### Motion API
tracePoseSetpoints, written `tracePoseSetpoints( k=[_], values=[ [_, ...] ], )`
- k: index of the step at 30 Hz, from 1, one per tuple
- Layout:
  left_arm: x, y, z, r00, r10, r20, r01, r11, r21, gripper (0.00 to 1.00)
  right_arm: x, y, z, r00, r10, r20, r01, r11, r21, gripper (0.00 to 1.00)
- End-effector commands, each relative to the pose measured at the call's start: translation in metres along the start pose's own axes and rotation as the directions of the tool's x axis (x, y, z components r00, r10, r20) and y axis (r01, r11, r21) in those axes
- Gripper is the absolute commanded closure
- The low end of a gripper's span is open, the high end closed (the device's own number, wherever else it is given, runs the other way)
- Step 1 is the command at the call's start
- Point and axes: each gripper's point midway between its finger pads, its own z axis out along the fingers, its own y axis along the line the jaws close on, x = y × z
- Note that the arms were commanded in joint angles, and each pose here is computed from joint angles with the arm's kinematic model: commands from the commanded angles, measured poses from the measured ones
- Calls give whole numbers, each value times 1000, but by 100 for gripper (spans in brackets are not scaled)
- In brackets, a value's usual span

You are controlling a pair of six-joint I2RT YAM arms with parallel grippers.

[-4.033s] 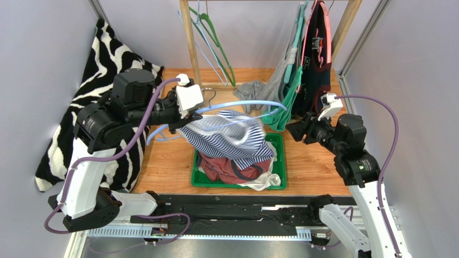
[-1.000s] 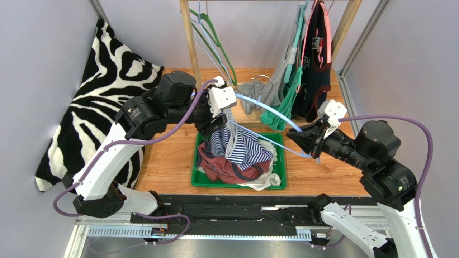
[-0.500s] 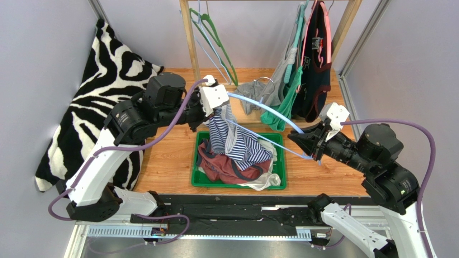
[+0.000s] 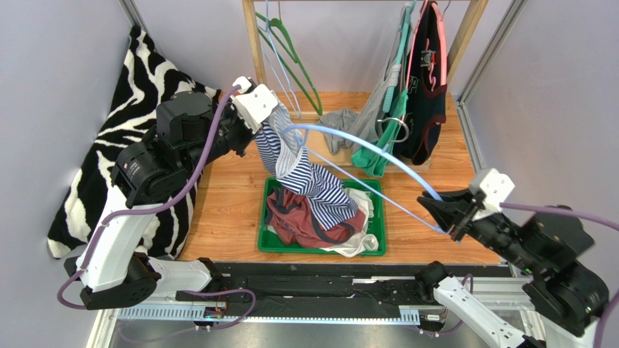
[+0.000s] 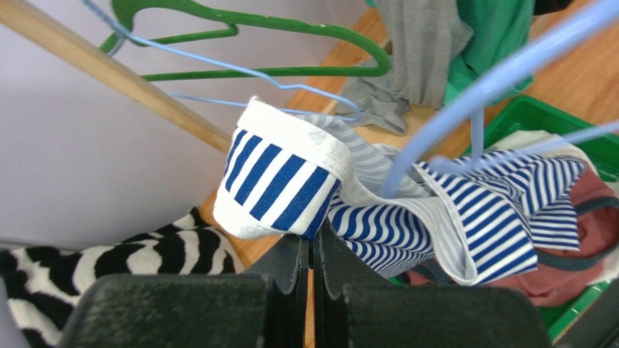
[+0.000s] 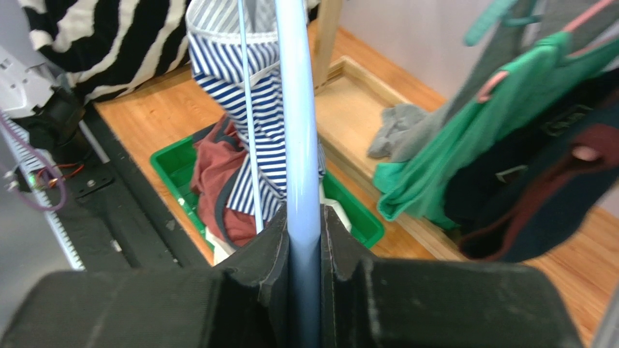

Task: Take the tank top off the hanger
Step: Remove the tank top from the hanger, then place the hanger at the clothesline.

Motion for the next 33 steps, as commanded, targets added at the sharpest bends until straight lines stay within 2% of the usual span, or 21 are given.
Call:
tracePoseSetpoints(
  k=[1, 6, 8, 12, 17, 22, 27, 28, 33],
  values=[
    [-5, -29, 8, 999, -27, 20, 24, 988, 152, 100, -37, -28, -35, 989, -83, 122, 57, 978, 202, 100],
    [-16, -69, 2, 997, -57, 48, 34, 925, 378, 100, -63, -48, -43, 975, -104, 195, 39, 950, 311, 100],
    [-18, -77, 1, 997, -65, 49, 38, 905, 423, 100, -74, -62, -44, 970, -98, 223, 6, 925, 380, 100],
    [-13, -104, 2, 997, -67, 33, 39, 846, 532, 100, -85, -82, -26, 971, -67, 230, -42, 897, 439, 100],
    [7, -136, 18, 999, -14, -30, 29, 796, 605, 99, -102, -99, 4, 969, -31, 245, -89, 882, 463, 100],
    [54, -142, 50, 988, 65, -141, 24, 832, 554, 95, -100, -119, 51, 984, 34, 172, -115, 867, 485, 100],
    [87, -144, 74, 982, 118, -149, -29, 869, 494, 90, -107, -130, 77, 986, 68, 151, -135, 857, 497, 100],
    [103, -149, 79, 975, 133, -178, -27, 866, 499, 90, -109, -130, 81, 986, 74, 153, -140, 861, 489, 100],
    [133, -154, 103, 964, 142, -225, -22, 886, 464, 90, -111, -140, 106, 988, 91, 126, -142, 853, 503, 100]
  ],
)
